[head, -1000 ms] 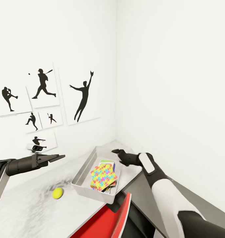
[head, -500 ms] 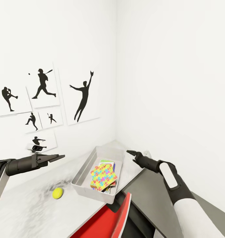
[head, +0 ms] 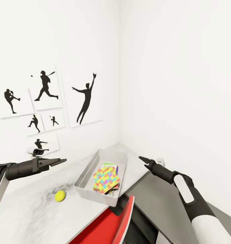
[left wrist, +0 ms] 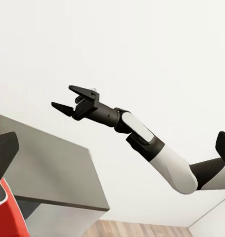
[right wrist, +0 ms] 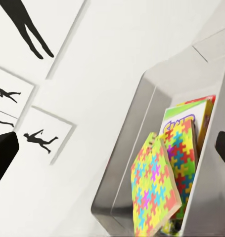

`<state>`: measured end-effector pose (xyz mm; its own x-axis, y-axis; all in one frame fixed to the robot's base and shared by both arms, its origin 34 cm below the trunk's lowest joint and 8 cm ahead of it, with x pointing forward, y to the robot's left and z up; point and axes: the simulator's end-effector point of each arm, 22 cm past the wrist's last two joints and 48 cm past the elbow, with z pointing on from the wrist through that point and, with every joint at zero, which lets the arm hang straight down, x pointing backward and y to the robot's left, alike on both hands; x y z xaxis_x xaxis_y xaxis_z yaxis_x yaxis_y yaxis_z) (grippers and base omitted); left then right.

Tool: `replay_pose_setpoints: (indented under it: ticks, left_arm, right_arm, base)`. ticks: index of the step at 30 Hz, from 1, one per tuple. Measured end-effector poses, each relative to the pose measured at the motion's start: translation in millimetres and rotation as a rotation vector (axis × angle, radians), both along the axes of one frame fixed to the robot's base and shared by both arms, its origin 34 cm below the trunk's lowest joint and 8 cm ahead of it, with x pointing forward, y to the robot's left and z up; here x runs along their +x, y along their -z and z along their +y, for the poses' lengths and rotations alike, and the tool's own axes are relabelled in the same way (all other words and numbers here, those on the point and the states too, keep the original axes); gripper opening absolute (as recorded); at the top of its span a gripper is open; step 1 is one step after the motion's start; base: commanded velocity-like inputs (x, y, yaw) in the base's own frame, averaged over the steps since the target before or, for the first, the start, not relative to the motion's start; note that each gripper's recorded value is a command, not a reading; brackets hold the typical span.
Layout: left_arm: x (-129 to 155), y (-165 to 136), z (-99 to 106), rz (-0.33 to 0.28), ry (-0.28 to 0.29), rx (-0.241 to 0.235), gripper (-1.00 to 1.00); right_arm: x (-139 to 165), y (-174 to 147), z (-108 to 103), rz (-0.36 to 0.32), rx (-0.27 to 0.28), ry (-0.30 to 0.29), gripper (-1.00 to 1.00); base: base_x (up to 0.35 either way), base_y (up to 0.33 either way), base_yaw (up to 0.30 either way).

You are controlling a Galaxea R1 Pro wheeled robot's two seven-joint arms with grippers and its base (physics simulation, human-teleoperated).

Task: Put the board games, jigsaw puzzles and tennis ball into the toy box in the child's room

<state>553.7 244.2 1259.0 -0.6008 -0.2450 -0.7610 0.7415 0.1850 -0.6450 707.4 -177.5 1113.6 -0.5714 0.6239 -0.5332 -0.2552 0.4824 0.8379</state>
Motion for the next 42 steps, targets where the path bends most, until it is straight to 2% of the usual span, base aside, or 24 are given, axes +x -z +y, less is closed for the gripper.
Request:
replay_pose_setpoints:
  ticks: [13, 31, 42]
  left_arm:
    - [-0.6, -0.5, -0.1, -0.001, 0.0, 0.0, 1.0]
    - [-1.3, -2.1, -1.0, -0.005, 0.001, -0.002, 1.0]
    - [-3.6, -5.5, -0.9, -0.012, 0.001, -0.001, 1.0]
  right_arm:
    - [-0.6, -0.4, -1.7, 0.001, -0.003, 0.0, 1.0]
    - [-1.1, -2.6, 0.9, -0.005, -0.01, -0.005, 1.0]
    - [-2.3, -6.5, 2.6, -0.011, -0.012, -0.006, 1.0]
  base:
    - [-0.184, -0.148, 0.003]
    - [-0.171, -0.01, 0.01]
    - [-0.039, 0.0, 0.21]
